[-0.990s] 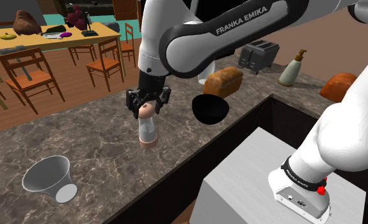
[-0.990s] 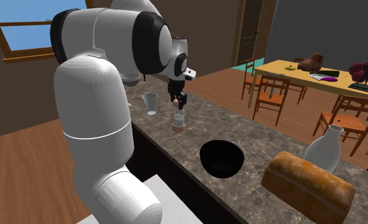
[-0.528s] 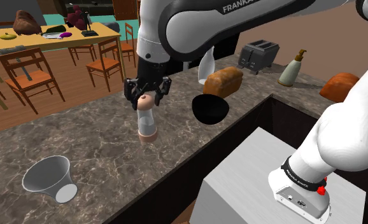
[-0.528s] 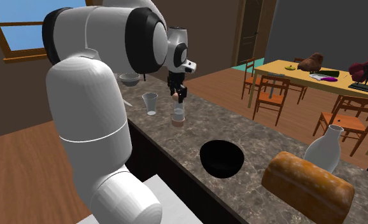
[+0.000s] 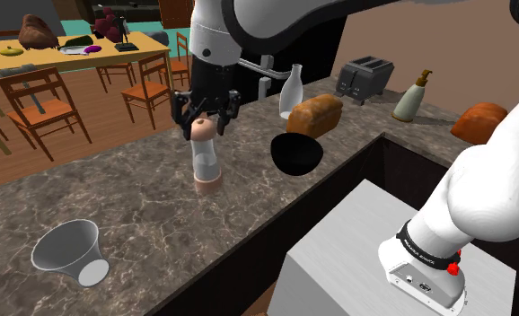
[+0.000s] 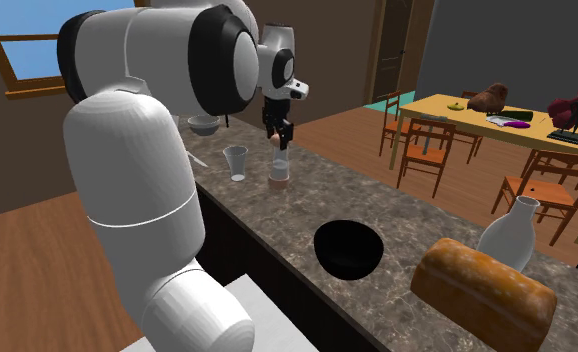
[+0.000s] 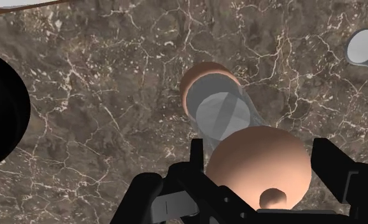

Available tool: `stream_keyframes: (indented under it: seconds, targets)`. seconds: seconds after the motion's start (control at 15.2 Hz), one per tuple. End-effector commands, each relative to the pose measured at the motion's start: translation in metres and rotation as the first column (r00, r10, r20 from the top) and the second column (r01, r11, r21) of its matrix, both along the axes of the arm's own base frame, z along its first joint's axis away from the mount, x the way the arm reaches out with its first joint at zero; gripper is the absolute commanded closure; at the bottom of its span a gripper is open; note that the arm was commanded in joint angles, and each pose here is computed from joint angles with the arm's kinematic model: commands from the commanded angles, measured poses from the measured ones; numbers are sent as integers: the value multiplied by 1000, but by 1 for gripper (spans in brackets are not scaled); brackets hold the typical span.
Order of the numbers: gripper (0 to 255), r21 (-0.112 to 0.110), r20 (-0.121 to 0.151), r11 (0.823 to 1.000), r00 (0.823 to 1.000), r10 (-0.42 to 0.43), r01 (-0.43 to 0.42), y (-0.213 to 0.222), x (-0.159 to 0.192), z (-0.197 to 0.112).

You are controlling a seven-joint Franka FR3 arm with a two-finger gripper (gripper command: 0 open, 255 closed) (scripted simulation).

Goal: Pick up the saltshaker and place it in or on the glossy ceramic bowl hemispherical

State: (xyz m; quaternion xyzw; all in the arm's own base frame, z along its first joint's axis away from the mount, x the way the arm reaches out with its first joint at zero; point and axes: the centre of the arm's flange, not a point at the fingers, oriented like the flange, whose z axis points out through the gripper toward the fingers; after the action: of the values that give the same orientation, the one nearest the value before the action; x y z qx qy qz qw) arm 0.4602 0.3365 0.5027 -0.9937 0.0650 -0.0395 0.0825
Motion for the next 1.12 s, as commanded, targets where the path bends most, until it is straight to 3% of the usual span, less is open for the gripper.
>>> stream_keyframes:
  seconds: [0.0, 0.66, 1.06]
  targets:
    - [255, 0, 0, 1000, 1000, 0, 0, -1, 0, 11]
    - [255, 0, 0, 1000, 1000, 0, 0, -1, 0, 61]
    - [255, 0, 0, 1000, 1000, 0, 0, -78, -11, 77]
